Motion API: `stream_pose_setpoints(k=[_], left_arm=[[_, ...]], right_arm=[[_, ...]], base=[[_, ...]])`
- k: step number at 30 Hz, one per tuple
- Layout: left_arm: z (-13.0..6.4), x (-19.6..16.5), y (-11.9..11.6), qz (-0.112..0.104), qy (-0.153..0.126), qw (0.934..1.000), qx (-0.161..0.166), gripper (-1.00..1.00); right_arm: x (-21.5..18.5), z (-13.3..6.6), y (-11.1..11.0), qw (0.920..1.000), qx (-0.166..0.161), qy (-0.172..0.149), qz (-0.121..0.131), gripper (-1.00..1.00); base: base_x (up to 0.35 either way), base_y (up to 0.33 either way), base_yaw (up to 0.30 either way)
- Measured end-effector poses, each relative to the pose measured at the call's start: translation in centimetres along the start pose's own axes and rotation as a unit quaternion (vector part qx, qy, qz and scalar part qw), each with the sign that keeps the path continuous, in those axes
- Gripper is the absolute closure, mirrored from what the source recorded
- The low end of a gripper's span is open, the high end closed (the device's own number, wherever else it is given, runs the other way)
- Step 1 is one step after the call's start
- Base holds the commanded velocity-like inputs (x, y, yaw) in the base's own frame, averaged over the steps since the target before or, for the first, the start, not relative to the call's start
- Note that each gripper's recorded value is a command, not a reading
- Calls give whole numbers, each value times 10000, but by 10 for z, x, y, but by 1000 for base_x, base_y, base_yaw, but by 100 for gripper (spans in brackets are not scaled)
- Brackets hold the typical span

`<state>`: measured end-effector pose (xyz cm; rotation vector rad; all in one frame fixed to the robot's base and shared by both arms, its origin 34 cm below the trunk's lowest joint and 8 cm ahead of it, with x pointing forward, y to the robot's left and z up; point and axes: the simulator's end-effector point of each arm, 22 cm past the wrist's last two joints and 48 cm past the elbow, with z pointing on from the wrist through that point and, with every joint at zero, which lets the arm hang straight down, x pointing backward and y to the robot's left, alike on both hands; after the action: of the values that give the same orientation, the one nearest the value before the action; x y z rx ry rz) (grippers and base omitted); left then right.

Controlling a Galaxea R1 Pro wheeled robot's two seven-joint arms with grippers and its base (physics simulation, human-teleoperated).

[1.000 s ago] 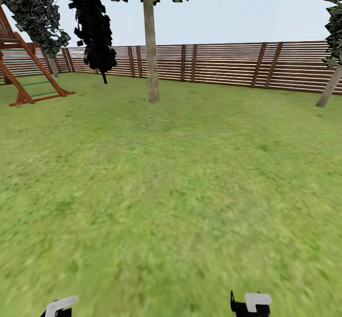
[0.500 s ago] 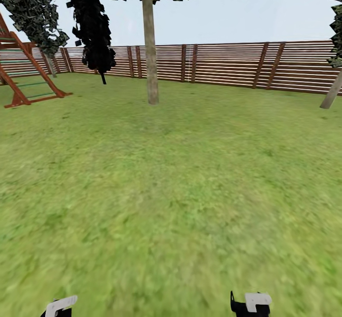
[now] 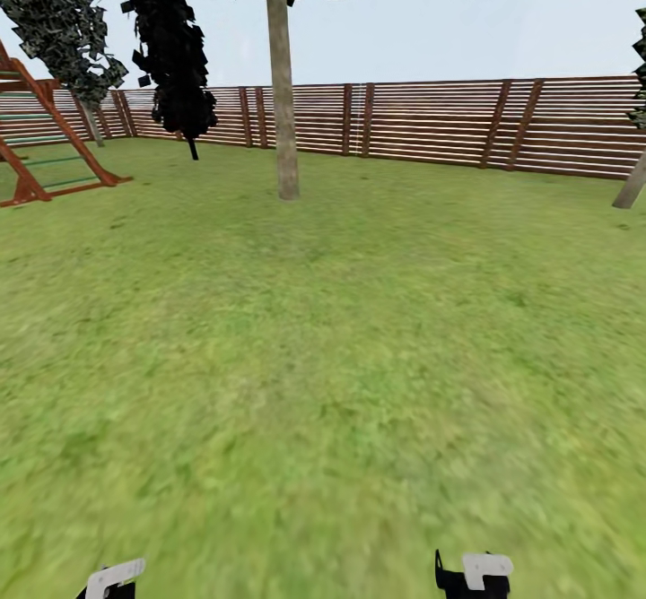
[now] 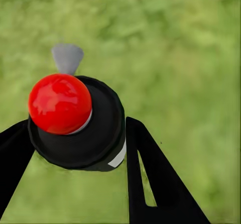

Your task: In the garden, pick up the pesticide atomizer on the floor and spray pesticide onto both trees until each tree trunk is fully covered.

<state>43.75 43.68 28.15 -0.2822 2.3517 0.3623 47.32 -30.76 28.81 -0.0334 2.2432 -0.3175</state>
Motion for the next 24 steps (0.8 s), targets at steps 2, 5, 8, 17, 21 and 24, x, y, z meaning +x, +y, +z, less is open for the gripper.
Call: stream_pose_setpoints(k=[2,5,8,17,21,24], left_arm=[[0,0,0,0,0,10000,0,100],[0,0,0,0,0,10000,0,100],[0,0,0,1,0,10000,0,100],[0,0,0,4,0,10000,2,100],[0,0,0,6,0,10000,3,100],[0,0,0,4,0,10000,2,100]], right_arm=[[0,0,0,10000,0,0,0,-100],[0,0,0,10000,0,0,0,-100],[0,0,0,10000,0,0,0,-100],[0,0,0,10000,0,2,0,-100],[0,0,0,10000,0,0,0,-100],[0,0,0,10000,0,1,0,-100]], base=[[338,0,0],[338,0,0],[338,0,0],[338,0,0],[338,0,0],[338,0,0]])
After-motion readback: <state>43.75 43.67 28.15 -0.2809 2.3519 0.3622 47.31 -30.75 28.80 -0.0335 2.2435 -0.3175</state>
